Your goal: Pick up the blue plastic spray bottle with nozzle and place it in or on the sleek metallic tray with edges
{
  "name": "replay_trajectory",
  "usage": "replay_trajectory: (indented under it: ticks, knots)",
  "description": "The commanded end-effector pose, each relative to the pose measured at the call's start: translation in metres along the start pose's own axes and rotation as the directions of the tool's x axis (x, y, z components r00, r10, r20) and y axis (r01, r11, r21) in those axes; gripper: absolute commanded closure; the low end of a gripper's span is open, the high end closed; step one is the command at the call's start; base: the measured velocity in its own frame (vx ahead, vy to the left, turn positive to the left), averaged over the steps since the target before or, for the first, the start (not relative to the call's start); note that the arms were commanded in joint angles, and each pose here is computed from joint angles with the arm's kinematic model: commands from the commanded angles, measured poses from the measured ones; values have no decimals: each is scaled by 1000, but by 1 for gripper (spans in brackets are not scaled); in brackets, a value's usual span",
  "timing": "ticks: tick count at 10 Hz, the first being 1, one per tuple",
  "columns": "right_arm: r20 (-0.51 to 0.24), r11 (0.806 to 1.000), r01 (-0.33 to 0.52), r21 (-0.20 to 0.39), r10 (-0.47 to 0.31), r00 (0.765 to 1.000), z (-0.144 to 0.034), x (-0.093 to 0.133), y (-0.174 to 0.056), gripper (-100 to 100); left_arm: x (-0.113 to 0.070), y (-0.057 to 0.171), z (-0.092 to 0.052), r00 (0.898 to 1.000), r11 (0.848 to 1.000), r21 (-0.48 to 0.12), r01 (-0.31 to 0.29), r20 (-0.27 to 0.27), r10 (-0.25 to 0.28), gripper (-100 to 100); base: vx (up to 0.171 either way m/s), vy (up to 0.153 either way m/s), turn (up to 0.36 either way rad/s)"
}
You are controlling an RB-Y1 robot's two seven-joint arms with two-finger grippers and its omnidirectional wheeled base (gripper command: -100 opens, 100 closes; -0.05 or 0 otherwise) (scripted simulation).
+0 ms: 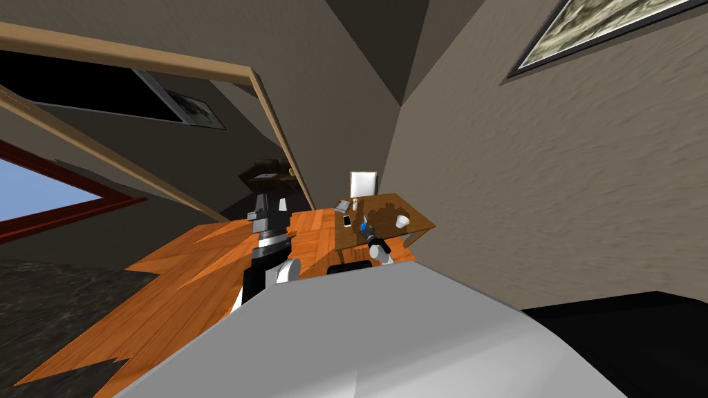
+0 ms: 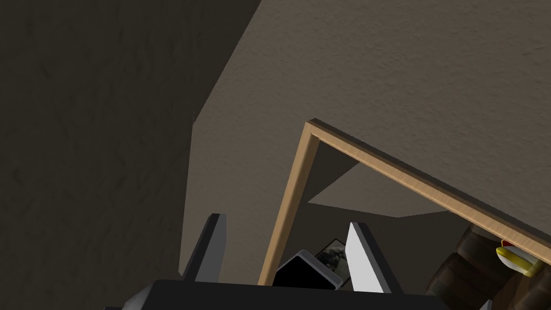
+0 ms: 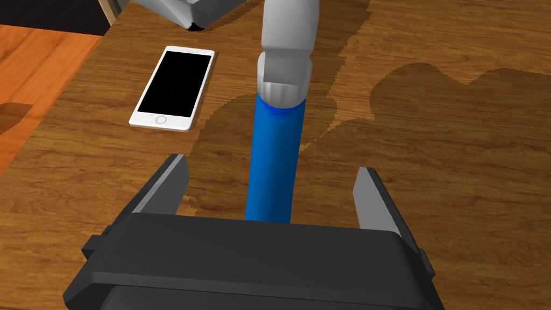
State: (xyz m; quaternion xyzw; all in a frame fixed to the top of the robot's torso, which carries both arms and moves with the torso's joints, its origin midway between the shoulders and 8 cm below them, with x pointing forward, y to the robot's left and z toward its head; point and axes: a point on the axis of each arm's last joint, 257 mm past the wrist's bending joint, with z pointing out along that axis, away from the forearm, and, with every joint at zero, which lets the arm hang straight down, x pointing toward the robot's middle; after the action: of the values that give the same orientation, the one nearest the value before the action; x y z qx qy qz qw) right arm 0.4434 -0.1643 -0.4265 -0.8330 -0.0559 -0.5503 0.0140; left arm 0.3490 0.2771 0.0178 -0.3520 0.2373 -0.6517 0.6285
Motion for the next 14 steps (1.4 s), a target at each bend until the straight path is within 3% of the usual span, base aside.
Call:
replay_trajectory:
  ticks: [1, 5, 6, 7, 8, 9, 10, 14]
  knots:
    - [0, 1000, 0, 0, 0, 1000, 0, 0, 0, 100, 0, 0, 0, 1000, 1000, 0, 0, 0, 0, 0, 0, 0, 0]
    - [0, 1000, -2, 1, 2, 1000, 0, 0, 0, 100, 0, 0, 0, 1000, 1000, 0, 0, 0, 0, 0, 0, 0, 0]
    - [0, 1000, -1, 1, 1, 1000, 0, 0, 0, 0, 0, 0, 0, 1000, 1000, 0, 0, 0, 0, 0, 0, 0, 0]
    - [0, 1000, 3, 11, -3, 1000, -1, 5, 2, 100, 0, 0, 0, 1000, 1000, 0, 0, 0, 0, 0, -16, 30, -133]
    - [-2, 1000, 2, 5, -2, 1000, 0, 3, 1, 100, 0, 0, 0, 1000, 1000, 0, 0, 0, 0, 0, -10, 20, -44]
    - [-1, 1000, 2, 6, -2, 1000, 0, 3, 2, 0, 0, 0, 0, 1000, 1000, 0, 0, 0, 0, 0, 0, 0, 0]
    - [13, 999, 48, 4, -48, 999, -2, -3, 19, 100, 0, 0, 0, 1000, 1000, 0, 0, 0, 0, 0, -60, 40, 49]
    - [34, 994, 112, 13, -112, 993, -4, -9, 40, 100, 0, 0, 0, 1000, 1000, 0, 0, 0, 0, 0, -87, 63, 33]
